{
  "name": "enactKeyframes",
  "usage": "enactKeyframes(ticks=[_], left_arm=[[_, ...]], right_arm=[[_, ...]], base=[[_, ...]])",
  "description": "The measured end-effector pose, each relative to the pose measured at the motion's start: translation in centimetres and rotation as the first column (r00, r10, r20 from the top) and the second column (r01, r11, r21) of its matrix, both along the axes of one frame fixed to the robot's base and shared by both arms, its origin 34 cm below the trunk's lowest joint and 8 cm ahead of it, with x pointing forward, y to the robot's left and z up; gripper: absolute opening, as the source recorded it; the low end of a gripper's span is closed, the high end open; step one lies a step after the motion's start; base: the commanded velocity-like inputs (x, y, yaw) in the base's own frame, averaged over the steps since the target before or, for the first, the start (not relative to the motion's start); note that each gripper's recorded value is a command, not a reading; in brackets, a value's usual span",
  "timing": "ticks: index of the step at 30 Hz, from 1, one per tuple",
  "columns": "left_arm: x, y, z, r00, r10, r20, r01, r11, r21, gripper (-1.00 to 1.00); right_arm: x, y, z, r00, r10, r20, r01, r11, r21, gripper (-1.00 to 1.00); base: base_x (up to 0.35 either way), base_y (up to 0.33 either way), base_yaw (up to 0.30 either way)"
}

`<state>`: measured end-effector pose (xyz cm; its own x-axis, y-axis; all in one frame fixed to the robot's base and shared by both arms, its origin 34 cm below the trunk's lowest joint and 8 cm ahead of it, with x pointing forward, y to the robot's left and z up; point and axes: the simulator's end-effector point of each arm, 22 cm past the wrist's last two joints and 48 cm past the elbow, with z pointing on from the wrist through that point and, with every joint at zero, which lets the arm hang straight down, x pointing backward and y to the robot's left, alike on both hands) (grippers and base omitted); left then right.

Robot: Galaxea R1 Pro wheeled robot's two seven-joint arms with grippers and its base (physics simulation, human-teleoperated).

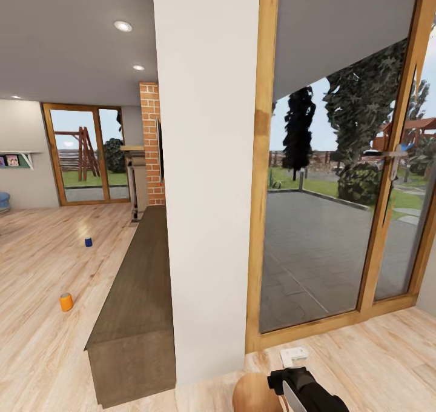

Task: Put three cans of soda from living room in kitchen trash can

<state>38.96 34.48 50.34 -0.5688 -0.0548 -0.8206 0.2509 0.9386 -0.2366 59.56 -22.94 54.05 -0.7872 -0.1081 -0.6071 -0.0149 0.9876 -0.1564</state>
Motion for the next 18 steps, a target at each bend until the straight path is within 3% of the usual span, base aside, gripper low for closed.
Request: enactKeyframes(ticks=[18], left_arm=[[-0.22, -0.1, -0.07, 1.0, -0.006, -0.005, 0.006, 1.0, -0.004, 1.0]], right_arm=[[0.03, -0.2, 0.02, 1.0, -0.002, 0.001, 0.002, 1.0, -0.002, 1.0]], base=[[0.0, 0.0, 0.0]])
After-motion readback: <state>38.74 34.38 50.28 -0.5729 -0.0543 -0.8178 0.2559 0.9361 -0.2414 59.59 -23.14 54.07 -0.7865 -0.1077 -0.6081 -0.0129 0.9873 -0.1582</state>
